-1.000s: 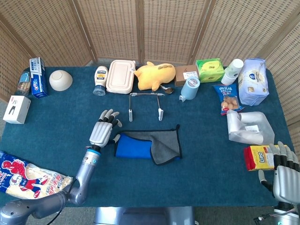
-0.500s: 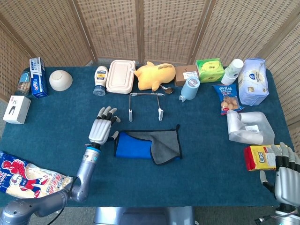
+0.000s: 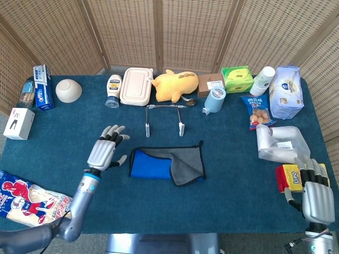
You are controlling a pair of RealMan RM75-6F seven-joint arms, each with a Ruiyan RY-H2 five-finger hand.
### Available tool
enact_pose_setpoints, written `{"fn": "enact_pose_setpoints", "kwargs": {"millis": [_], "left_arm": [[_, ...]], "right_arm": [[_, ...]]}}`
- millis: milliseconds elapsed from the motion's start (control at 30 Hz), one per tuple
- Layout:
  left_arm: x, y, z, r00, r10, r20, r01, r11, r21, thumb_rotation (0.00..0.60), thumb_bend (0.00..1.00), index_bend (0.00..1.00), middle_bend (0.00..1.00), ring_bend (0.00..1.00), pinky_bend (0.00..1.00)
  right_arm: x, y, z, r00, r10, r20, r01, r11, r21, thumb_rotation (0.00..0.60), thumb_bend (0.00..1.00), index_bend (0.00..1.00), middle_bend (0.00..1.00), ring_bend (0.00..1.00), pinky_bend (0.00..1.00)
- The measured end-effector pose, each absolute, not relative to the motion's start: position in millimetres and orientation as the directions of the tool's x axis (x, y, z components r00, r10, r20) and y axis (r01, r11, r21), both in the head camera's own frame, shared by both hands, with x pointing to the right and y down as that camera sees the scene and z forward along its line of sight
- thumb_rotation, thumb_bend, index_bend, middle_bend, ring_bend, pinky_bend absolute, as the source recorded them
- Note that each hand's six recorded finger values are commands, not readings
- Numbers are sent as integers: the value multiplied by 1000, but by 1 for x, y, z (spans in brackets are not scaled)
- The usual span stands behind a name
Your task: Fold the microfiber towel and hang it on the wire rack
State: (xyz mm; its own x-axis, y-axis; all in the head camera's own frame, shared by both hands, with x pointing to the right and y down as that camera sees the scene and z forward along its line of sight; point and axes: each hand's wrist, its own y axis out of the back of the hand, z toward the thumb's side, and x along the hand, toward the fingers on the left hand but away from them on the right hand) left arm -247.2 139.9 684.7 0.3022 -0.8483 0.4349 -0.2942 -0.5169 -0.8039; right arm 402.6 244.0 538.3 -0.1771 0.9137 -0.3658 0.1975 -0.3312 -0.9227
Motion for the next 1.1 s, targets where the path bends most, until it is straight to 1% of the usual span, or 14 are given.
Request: {"fn": "enact_pose_setpoints", "kwargs": {"millis": [300,433,567,700,933,1100], "left_arm": [[-295,158,642,282,-842,460,-296,-532,-793,600,408,231,84,0,0],[-324,168,621,251,-855,455,-301,-515,-802,600,388,230,82,0,0],[-357,185,596,211,-866,454,-298,-499,-814,600,366,232,85,0,0],[-378,202,576,176,-879,443,-317,-476,-820,600,356,236,92,0,0],[-395,218,558,149,-888,435,-332,-459,-824,600,342,239,96,0,0],[-406,231,549,127,-891,436,-352,-452,-820,600,341,239,96,0,0]], "right_arm": [[381,225,547,-77,914,-398,226,-373,-900,600,311,113,47,0,0],[362,215,557,3,903,-430,239,-418,-877,600,309,120,48,0,0],[340,206,567,90,885,-457,250,-464,-850,600,276,134,48,0,0],[319,201,576,167,862,-479,256,-507,-823,600,248,142,48,0,0],[284,200,590,276,821,-499,258,-564,-785,600,203,142,48,0,0],[244,204,602,379,780,-497,250,-604,-757,600,181,137,48,0,0]]}}
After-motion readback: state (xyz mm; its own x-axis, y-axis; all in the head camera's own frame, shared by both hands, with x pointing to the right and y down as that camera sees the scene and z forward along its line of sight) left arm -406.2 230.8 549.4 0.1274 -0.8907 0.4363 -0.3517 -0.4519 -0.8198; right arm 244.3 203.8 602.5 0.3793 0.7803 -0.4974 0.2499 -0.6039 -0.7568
